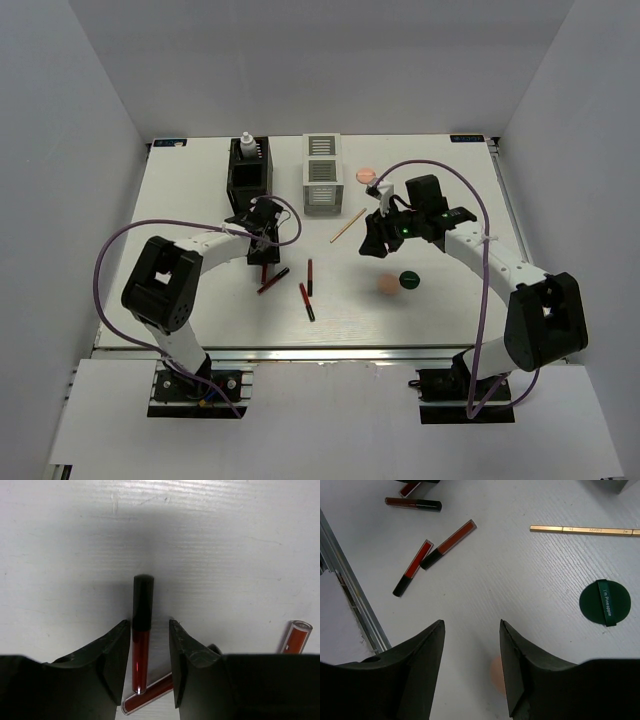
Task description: Organize the makeup
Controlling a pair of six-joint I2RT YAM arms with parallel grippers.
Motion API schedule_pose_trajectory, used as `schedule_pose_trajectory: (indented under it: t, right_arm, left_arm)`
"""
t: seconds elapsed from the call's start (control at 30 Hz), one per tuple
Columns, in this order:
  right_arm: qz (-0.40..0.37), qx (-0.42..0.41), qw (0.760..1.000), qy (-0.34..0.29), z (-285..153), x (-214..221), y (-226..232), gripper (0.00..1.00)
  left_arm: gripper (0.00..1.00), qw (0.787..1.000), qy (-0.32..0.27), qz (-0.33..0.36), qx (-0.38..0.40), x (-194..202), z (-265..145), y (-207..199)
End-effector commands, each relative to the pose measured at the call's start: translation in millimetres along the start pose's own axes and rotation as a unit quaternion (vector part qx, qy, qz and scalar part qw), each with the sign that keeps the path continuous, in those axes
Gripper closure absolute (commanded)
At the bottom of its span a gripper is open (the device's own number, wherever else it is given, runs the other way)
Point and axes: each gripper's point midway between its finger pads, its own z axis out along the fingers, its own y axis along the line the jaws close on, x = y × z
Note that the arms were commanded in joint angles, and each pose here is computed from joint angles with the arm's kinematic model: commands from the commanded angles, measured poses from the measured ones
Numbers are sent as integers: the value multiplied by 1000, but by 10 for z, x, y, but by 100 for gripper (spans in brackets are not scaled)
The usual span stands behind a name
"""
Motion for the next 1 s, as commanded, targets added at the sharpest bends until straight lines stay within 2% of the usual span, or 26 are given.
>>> schedule_pose_trajectory:
  t: [0.0,0.03,0.17,0.2,0.3,0.43,0.57,0.67,0.7,0.8,0.9,0.93,0.97]
  right_arm:
    - [-9,6,1000,-17,-25,-139,-7,47]
    - [-8,6,1000,-17,-23,-142,-8,47]
    - [-9,5,1000,-17,-26,-146,-10,46]
    - [-10,3,1000,-16,-26,-143,0,46]
    - [-20,-8,1000,-10,-24,-111,29,47]
    - [-48,-21,999,10,20,-23,96,47]
    - [-58,-32,997,29,132,54,196,48]
    - [-56,-48,997,39,247,82,319,50]
    - [-55,-56,996,43,295,104,376,50]
    - [-46,-66,996,46,380,103,447,51]
    - [-42,-68,996,45,435,80,463,51]
    - [-42,-68,996,45,442,79,463,51]
    - [-44,-67,996,44,451,69,466,51]
  left_arm:
    - [53,1000,-29,3,-2,-141,36,-17]
    - [56,1000,-30,4,-6,-131,61,-1]
    - [77,999,-34,6,3,-129,78,-25]
    - [85,999,-41,5,9,-157,60,-47]
    - [94,995,-88,-7,45,-426,-186,-171]
    - [100,976,-186,-30,108,-934,-760,-351]
    - [100,949,-281,-50,136,-1359,-1332,-366]
    - [100,922,-364,-52,120,-1686,-1702,-258]
    - [100,906,-403,-55,120,-1850,-1846,-239]
    - [100,879,-468,-55,69,-2167,-1968,-16]
    - [100,873,-483,-53,39,-2479,-1816,135]
    - [100,879,-475,-42,27,-2540,-1641,147]
    - [100,871,-489,-49,18,-2703,-1693,225]
